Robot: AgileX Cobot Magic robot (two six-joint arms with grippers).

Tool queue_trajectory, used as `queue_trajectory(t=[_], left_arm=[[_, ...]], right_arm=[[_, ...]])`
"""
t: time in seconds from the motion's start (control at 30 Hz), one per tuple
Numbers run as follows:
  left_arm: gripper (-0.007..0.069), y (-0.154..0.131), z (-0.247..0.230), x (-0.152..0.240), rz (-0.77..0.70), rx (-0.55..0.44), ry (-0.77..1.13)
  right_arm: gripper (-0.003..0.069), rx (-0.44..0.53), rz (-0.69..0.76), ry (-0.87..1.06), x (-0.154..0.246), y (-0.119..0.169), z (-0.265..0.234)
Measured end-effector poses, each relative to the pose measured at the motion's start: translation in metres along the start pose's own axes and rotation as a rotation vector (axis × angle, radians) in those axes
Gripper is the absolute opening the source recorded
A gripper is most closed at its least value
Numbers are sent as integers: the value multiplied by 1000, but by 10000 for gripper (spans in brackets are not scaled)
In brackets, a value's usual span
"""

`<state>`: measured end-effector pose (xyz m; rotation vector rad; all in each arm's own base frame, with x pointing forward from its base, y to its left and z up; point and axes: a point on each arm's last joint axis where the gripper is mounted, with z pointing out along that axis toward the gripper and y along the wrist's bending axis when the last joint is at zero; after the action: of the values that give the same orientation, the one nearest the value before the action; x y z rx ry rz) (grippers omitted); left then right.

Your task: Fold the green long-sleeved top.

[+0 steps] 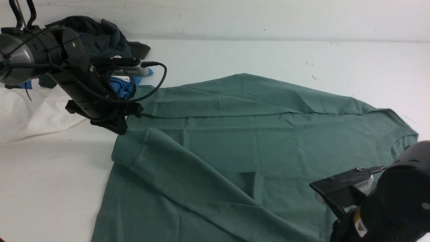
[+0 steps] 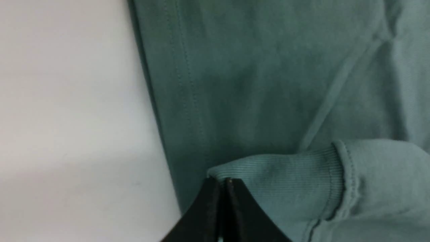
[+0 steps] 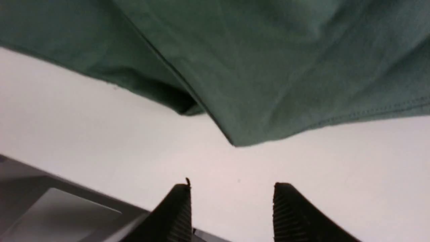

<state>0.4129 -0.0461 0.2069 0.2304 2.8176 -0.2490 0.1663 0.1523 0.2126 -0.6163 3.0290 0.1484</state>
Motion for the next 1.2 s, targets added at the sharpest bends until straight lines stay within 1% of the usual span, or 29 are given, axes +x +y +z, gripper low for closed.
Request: queue_trajectory(t=[0.07, 0.13, 0.17, 0.2, 0.27, 0.33, 0.4, 0.47, 0.5, 0.53, 0.57, 0.6, 0.63, 0.73, 0.83, 0.9, 0.97, 1.07, 1.13, 1.2], left_arm=[[-4, 2, 0, 1, 10, -16, 8], [-4, 2, 0, 1, 12, -20, 12], [-4, 2, 0, 1, 12, -20, 12], [-4, 2, 0, 1, 12, -20, 14], [-4, 2, 0, 2, 13, -21, 19], [-4, 2, 0, 2, 14, -21, 24], [-4, 2, 0, 2, 12, -18, 27], [-4, 1, 0, 2, 7, -13, 26], [-4, 1, 0, 2, 4, -9, 26], [-4, 0, 0, 2, 1, -5, 26], [-4, 0, 0, 2, 0, -4, 27], [-4, 0, 0, 3, -1, -2, 29], [-4, 0, 0, 3, -2, -1, 31], [-4, 0, 0, 3, -4, 3, 35], [-4, 0, 0, 3, -5, 4, 34], [-4, 0, 0, 3, -5, 4, 34], [-4, 0, 0, 3, -5, 4, 34], [-4, 0, 0, 3, -5, 4, 34], [-4, 0, 0, 3, -5, 5, 35], [-4, -1, 0, 4, -5, 6, 39]], right_arm=[[349, 46, -33, -7, 1, -4, -2], [355, 122, -57, -60, -2, -12, -6], [356, 129, -50, -69, -3, -13, -7], [356, 184, -36, -120, -6, -20, -11], [356, 261, 3, -188, -13, -32, -18], [356, 303, 87, -255, -25, -47, -29], [356, 311, 158, -297, -38, -62, -41], [356, 278, 207, -304, -53, -76, -50], [356, 254, 215, -297, -60, -82, -52], [356, 201, 216, -278, -70, -89, -53], [356, 193, 215, -275, -72, -90, -53], [356, 129, 199, -257, -82, -93, -51], [356, 86, 173, -246, -90, -92, -49], [358, -16, 57, -230, -111, -81, -40], [378, -46, -41, -252, -133, -66, -34], [394, -50, -69, -261, -144, -60, -29], [428, -55, -102, -262, -163, -51, -19], [458, -58, -132, -252, -177, -43, -9], [486, -63, -170, -228, -193, -32, 7], [496, -66, -191, -202, -204, -25, 20]])
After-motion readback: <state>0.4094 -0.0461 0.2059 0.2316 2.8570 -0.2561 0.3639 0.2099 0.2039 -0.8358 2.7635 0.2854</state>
